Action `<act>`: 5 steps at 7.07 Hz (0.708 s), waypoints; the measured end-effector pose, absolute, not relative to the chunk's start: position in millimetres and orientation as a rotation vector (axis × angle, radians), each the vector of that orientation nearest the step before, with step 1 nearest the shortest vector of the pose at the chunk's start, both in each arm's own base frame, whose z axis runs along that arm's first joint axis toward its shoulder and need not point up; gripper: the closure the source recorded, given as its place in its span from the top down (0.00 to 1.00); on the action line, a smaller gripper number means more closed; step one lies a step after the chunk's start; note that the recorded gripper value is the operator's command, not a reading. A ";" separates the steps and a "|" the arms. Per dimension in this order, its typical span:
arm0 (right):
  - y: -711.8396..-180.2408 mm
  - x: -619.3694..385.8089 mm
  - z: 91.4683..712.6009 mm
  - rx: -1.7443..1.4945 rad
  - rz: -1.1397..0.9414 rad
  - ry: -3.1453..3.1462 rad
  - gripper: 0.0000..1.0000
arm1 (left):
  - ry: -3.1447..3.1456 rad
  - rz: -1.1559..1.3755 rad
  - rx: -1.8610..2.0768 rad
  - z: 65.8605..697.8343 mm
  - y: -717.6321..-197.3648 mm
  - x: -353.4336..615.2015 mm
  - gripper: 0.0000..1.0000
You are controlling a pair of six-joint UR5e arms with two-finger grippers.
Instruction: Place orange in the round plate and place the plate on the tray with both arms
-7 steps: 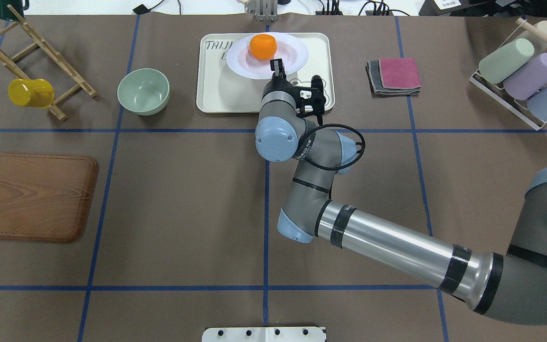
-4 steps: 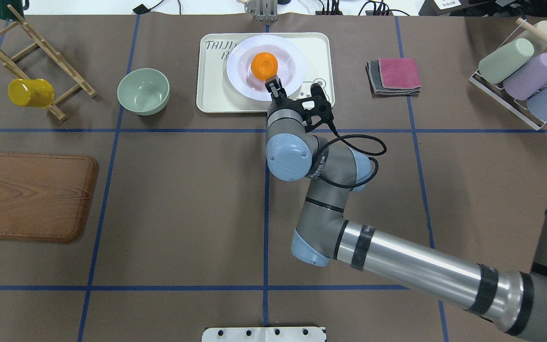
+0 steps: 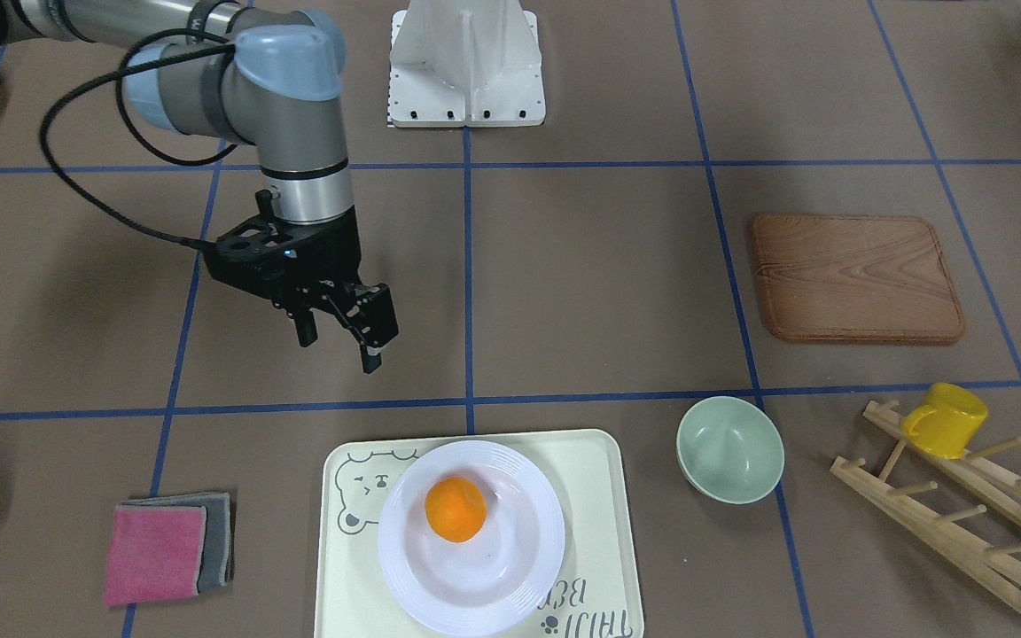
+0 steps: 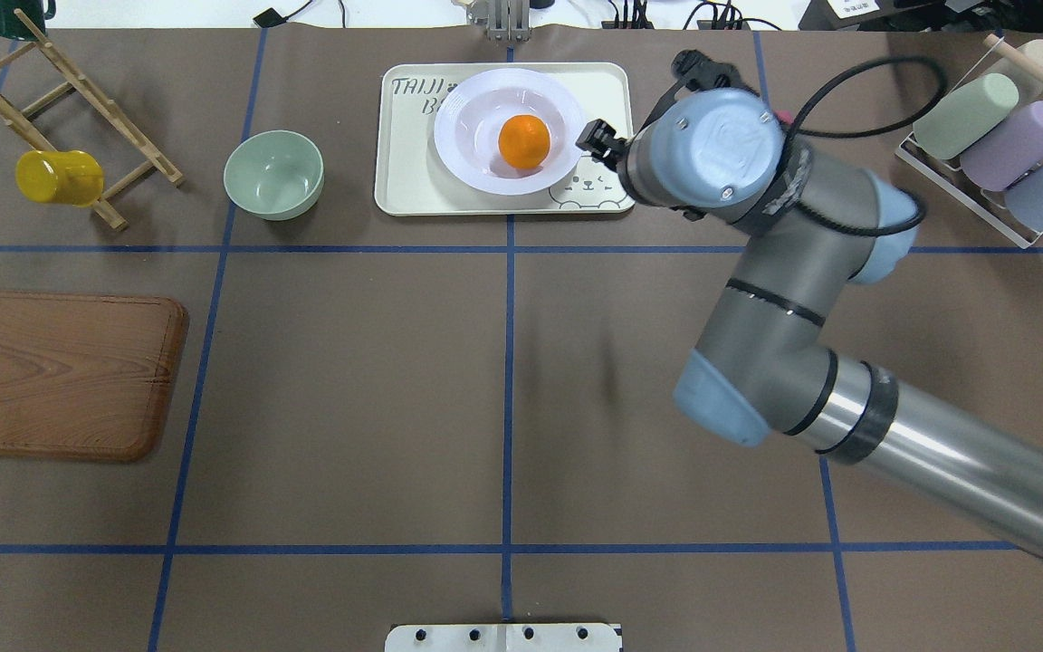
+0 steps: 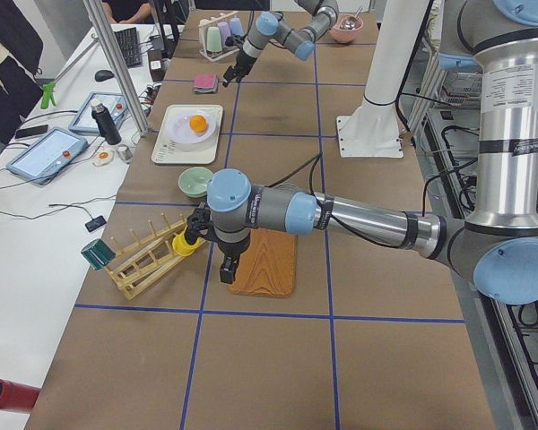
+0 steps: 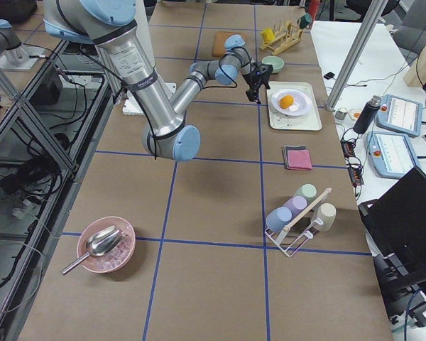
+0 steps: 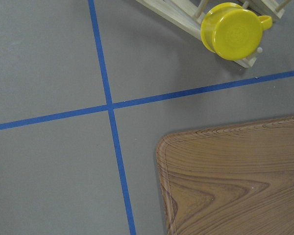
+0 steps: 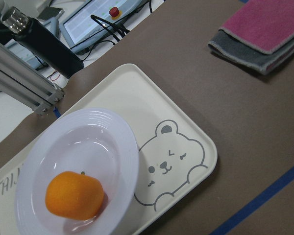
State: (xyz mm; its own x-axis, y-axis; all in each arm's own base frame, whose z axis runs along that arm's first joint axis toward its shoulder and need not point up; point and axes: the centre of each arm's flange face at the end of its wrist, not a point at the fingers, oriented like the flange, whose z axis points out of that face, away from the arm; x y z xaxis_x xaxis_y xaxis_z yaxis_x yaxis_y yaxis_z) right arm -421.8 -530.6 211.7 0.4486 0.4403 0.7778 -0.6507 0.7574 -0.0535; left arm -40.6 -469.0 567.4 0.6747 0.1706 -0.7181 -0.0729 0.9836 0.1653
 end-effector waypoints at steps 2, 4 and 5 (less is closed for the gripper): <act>-569.9 -313.3 257.8 0.226 0.436 -0.826 1.00 | 0.811 0.117 0.095 585.5 -452.0 -45.3 0.99; -588.1 -221.5 318.9 0.218 0.245 -0.796 1.00 | 0.807 0.112 0.092 590.2 -435.6 -49.5 0.99; -588.6 -177.9 355.6 0.218 0.167 -0.778 1.00 | 0.806 0.110 0.087 592.2 -430.7 -49.9 0.99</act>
State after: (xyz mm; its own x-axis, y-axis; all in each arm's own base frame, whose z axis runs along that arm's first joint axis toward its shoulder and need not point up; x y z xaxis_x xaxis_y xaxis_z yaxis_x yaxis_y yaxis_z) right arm -177.9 -588.6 355.6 0.7013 0.0685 0.7095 -0.2285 0.9645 0.1326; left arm -49.9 -430.7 592.2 0.6873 0.1311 -0.7145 -0.0648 0.9907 0.1194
